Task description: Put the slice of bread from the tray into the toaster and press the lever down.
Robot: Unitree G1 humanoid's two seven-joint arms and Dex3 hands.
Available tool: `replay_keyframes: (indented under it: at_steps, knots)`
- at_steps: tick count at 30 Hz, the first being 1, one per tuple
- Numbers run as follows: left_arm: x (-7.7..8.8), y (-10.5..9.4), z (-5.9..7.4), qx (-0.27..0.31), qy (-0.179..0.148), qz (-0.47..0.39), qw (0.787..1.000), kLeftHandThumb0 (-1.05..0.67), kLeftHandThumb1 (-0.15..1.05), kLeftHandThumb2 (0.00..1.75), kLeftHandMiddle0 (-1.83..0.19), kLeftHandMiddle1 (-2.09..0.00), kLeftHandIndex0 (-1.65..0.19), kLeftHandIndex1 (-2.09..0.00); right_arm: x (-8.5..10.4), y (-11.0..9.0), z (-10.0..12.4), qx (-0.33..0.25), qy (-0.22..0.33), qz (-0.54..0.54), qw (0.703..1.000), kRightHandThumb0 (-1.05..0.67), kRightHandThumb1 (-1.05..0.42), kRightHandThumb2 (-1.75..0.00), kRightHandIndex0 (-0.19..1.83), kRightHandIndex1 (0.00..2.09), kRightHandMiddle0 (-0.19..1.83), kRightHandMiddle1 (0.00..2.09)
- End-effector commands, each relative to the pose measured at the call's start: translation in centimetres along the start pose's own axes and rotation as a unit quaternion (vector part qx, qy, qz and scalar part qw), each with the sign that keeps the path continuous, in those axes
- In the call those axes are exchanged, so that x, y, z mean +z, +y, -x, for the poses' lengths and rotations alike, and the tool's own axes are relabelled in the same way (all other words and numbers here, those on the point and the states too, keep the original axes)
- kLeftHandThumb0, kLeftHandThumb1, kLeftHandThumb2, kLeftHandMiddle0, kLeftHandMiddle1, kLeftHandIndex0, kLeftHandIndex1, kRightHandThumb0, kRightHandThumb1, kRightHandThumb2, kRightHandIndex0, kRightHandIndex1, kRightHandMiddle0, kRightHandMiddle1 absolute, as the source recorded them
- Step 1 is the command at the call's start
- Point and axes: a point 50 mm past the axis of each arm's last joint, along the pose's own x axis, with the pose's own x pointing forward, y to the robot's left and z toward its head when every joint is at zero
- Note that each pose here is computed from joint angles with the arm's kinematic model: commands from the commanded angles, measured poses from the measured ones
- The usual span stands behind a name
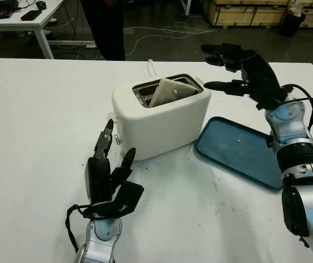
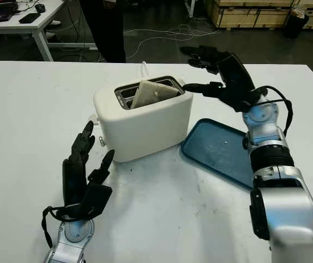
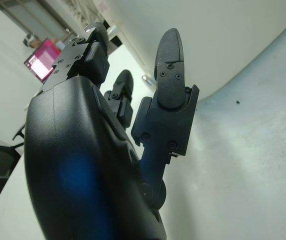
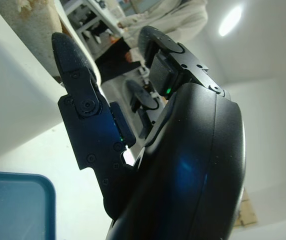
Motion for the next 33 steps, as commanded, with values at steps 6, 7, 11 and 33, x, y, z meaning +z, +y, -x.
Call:
replay_keyframes:
  at_steps: [6,7,11,33]
  knots:
    - [0.4,-0.5,-0.2,0.005,-0.001,0.013,1.0,-0.49,0.92,0.31,-0.42,-0.1,-0.33,0.0,1.8,0.2,-1.8,0.015,-0.031,0.03,0.999,-0.58,-0.68,0.0,0.76,0.4,0.85,0.09]
    - [0.5,-0.5,-0.2,0.005,-0.001,0.015,1.0,-0.48,0.92,0.31,-0.42,-0.1,-0.33,0.0,1.9,0.2,-2.0,0.02,-0.032,0.035,0.999,-0.59,-0.68,0.0,0.75,0.41,0.85,0.08]
    - [0.5,-0.5,-0.2,0.006,-0.001,0.021,1.0,-0.5,0.92,0.3,-0.42,-0.1,-0.33,0.0,2.7,0.1,-2.7,0.032,-0.039,0.05,0.997,-0.64,-0.67,0.0,0.75,0.51,0.9,0.07]
    - [0.5,-0.6,-0.1,0.008,-0.002,0.019,1.0,-0.49,0.92,0.31,-0.41,-0.11,-0.33,0.0,4.8,1.0,-4.5,0.145,-0.054,0.181,0.971,-0.65,-0.63,0.0,0.8,0.47,0.95,0.02]
